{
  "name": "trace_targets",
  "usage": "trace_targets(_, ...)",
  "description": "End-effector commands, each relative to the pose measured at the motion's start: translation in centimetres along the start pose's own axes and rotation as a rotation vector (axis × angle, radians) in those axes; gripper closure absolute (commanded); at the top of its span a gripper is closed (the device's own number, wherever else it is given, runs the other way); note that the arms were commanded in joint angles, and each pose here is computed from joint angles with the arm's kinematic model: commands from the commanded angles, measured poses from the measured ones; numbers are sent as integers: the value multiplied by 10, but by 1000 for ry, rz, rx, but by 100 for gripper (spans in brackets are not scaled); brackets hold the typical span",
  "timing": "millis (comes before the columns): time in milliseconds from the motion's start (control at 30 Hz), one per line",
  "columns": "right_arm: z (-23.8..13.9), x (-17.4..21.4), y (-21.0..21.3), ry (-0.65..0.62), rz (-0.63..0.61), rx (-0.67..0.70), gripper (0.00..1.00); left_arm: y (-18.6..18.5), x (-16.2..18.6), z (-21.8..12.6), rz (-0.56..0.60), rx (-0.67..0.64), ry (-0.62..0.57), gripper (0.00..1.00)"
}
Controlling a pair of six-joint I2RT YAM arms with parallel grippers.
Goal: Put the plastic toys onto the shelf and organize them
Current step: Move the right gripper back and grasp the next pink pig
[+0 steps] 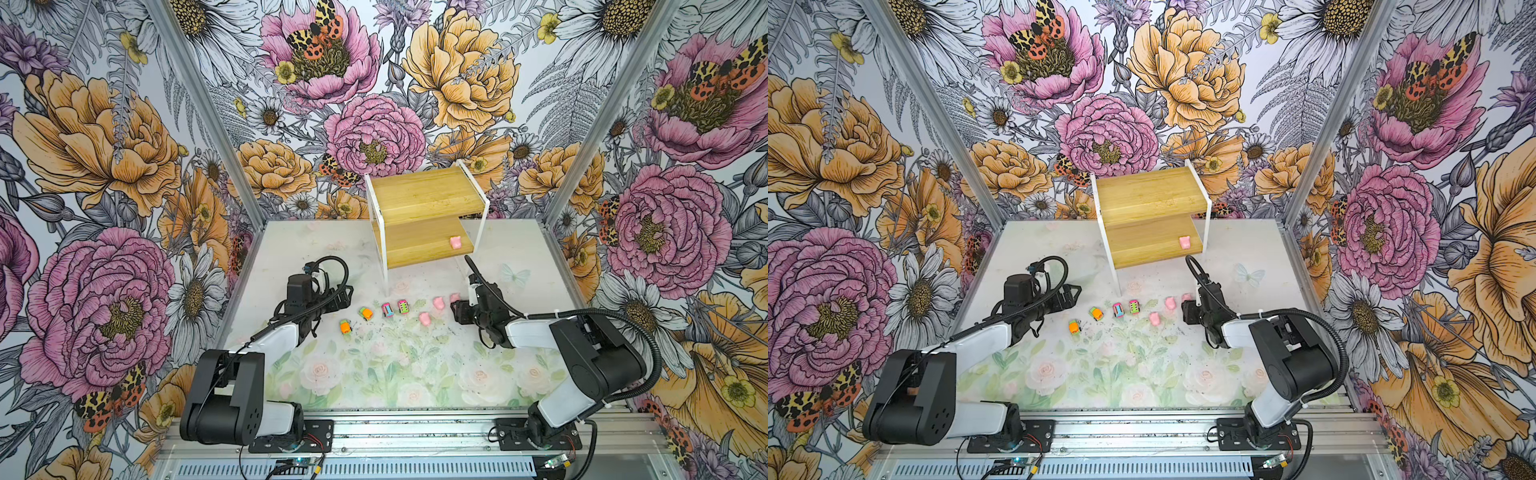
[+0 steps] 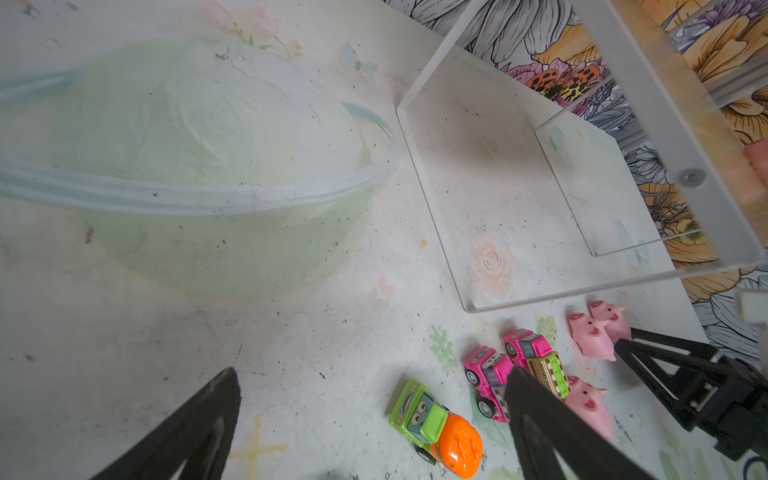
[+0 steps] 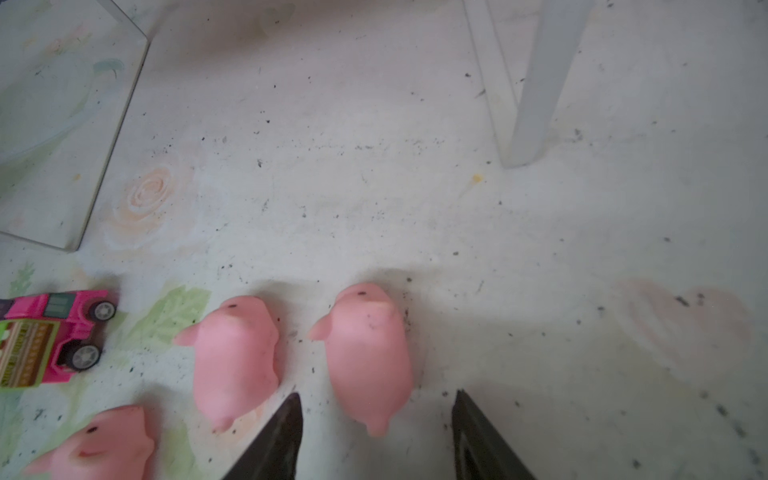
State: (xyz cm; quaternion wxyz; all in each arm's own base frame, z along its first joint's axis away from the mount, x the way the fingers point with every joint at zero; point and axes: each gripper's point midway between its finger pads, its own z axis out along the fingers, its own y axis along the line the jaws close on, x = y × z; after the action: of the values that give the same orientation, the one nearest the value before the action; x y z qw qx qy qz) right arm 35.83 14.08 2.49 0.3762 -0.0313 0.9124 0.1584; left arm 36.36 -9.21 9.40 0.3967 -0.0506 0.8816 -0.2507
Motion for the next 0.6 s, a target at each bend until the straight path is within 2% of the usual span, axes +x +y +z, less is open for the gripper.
trace_targets(0, 2, -28, 5, -80, -10, -12, 42, -19, 7, 5, 22, 119, 36, 1)
trace_targets(567, 21, -35, 4, -66, -3, -5, 46, -17, 17, 3, 12, 163, 65, 1)
